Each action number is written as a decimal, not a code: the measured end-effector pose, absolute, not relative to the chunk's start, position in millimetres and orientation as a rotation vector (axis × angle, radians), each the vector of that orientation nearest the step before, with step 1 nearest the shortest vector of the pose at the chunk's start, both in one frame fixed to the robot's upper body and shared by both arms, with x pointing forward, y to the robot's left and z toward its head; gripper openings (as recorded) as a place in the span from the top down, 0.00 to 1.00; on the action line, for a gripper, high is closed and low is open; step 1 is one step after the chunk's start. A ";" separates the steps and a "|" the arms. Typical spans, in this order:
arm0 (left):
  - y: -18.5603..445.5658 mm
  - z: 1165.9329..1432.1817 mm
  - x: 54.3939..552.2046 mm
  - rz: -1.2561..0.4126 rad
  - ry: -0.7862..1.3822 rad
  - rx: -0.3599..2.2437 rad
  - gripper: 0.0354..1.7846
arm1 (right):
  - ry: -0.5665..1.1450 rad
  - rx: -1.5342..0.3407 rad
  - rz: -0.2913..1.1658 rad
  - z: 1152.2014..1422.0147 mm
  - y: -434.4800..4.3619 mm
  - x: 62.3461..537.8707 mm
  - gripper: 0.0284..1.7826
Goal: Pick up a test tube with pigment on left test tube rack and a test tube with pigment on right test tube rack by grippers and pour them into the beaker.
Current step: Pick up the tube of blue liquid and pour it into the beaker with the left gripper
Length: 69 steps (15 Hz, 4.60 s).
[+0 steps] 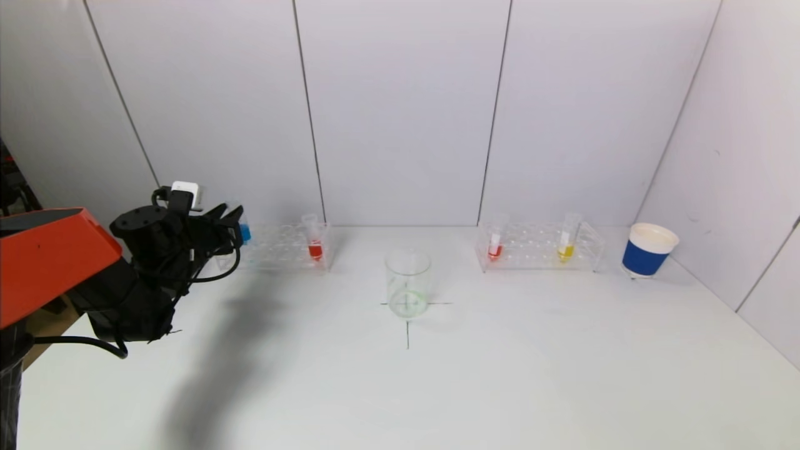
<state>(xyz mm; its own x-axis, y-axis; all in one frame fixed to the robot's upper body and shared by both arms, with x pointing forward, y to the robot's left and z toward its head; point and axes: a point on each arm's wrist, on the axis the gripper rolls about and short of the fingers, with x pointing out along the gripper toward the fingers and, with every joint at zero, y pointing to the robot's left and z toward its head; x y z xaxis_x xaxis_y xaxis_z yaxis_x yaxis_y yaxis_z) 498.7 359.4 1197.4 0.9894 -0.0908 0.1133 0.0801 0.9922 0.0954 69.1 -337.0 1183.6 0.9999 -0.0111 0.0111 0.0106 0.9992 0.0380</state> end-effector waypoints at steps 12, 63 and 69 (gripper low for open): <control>346.9 1254.6 485.8 -0.114 -0.156 0.093 0.78 | -0.012 0.038 -0.011 1183.7 -337.0 69.1 0.01; 214.1 1316.2 547.7 -1.304 -0.462 0.550 0.78 | -0.011 0.038 -0.011 1183.6 -337.0 69.1 0.01; 204.4 1296.4 563.8 -1.289 -0.548 0.623 0.78 | -0.012 0.038 -0.011 1183.7 -337.0 69.1 0.01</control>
